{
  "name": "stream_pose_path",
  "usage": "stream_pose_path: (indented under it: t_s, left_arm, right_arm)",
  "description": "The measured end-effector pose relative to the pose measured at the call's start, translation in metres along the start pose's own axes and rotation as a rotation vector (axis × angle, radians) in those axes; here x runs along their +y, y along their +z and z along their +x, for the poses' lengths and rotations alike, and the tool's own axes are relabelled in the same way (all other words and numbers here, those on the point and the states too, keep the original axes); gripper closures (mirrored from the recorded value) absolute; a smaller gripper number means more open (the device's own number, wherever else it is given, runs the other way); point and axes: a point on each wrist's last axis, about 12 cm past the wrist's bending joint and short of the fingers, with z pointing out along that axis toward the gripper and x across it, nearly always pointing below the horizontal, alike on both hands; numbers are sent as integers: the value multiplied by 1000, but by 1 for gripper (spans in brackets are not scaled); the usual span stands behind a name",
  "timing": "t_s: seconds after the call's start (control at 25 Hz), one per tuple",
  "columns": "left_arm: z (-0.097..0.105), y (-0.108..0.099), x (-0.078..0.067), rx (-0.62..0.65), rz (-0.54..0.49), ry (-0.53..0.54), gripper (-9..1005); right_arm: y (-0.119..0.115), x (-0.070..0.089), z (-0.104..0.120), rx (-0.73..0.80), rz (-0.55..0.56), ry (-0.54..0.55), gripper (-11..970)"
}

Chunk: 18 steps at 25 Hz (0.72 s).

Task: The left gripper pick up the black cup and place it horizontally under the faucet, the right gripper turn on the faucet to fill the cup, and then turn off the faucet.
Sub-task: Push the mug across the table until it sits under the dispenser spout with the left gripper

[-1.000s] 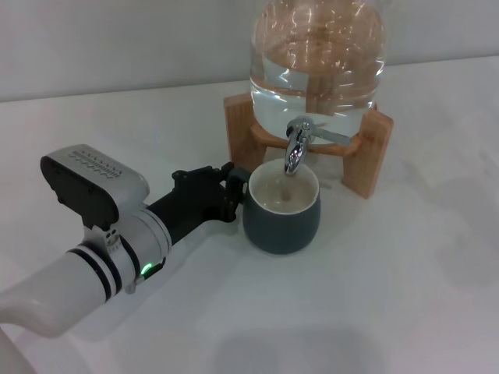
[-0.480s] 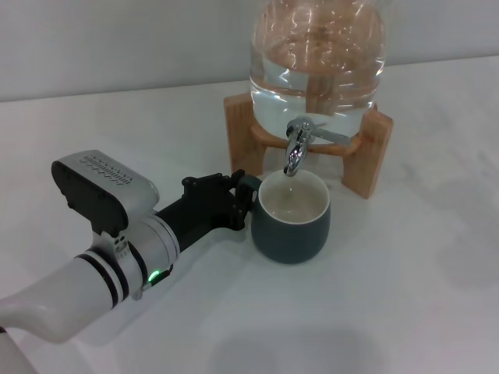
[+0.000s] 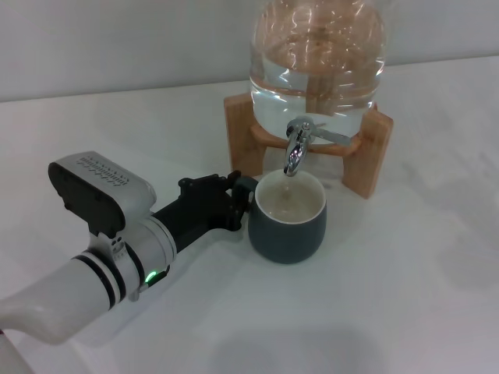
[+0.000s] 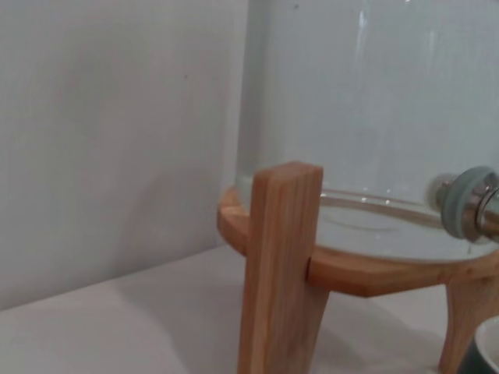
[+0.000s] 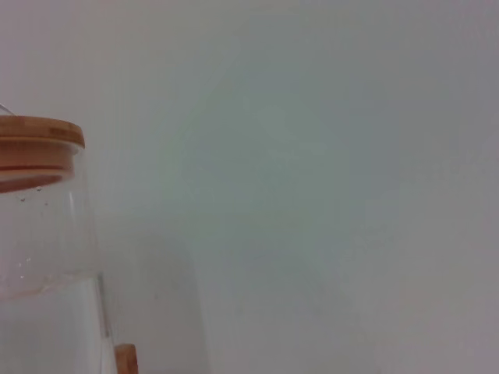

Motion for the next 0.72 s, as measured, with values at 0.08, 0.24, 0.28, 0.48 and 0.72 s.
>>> stream_pose_path:
  t_s: [0.08,0.24,0.28,0.48,0.72]
  left_arm:
    - [1,0,1,4,-4,-1,844]
    - [3,-1,2,16,-15,-9,844]
    - [3,-1,2,17,-15,-10,844]
    - [2,0,0,17,-5,-2,854]
    - [1,0,0,13,-1,3,830]
  right_arm:
    - [0,0,0,0,0,0,106]
    - [0,0,0,0,-1,0,106]
    - [0,0,0,0,-1,0,106]
    - [0,0,0,1,-1,0,106]
    - [-2,-1,0,1,5,1,106]
